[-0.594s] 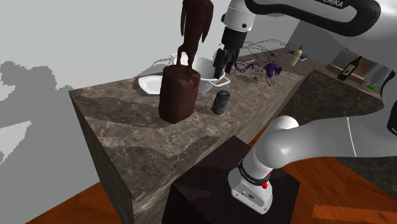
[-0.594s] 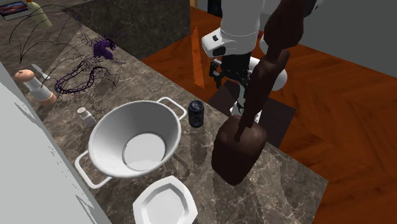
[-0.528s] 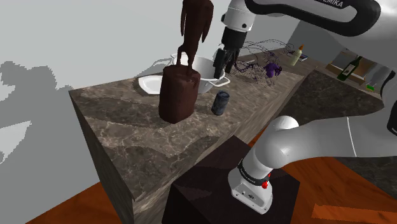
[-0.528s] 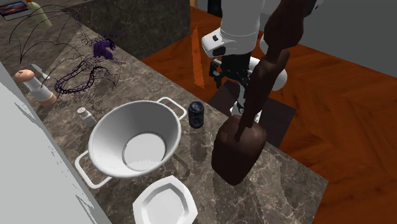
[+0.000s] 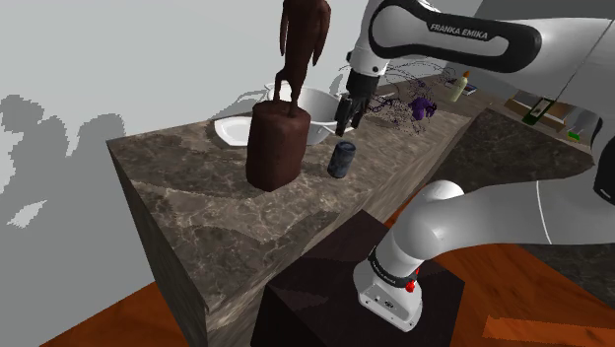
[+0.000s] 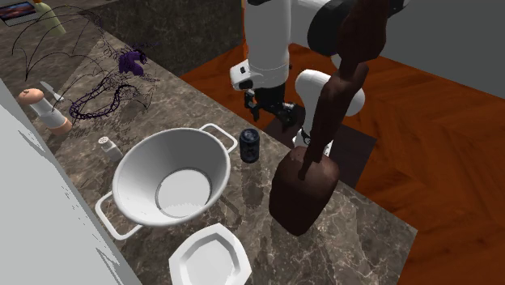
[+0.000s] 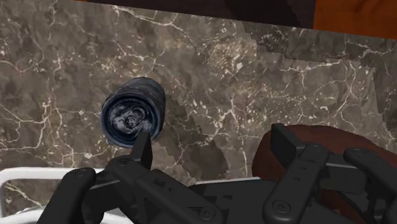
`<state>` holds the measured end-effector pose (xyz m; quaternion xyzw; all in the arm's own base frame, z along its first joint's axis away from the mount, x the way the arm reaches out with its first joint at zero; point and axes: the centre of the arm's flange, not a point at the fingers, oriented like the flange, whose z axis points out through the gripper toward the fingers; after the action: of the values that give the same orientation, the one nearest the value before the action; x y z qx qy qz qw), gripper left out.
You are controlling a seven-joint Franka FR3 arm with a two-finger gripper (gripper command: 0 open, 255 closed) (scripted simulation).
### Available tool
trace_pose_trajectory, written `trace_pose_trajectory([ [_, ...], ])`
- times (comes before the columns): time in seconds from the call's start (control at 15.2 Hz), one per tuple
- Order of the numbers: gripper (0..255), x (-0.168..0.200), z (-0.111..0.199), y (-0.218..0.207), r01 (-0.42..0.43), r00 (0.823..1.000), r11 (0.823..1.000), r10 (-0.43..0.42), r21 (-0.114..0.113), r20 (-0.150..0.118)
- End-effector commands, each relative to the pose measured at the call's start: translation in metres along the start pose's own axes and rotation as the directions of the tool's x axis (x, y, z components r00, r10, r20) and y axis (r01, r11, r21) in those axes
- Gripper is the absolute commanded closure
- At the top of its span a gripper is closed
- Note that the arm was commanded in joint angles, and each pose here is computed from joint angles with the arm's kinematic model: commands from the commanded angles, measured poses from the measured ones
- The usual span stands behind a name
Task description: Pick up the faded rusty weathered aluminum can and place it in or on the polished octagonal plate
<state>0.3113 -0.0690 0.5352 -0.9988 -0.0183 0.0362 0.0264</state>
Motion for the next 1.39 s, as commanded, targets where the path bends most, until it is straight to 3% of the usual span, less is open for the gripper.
trace_pose_trajectory([
  [0.0,0,0.002,0.017,0.02,-0.01,1.0,1.0,0.01,0.004,0.001],
  [0.4,0,0.007,0.069,0.079,-0.041,0.999,0.999,0.041,0.015,0.009],
  [0.92,0,0.006,0.109,0.078,-0.041,0.999,0.999,0.041,0.015,0.009],
  [1.32,0,0.006,0.109,0.078,-0.041,0.999,0.999,0.041,0.015,0.009],
])
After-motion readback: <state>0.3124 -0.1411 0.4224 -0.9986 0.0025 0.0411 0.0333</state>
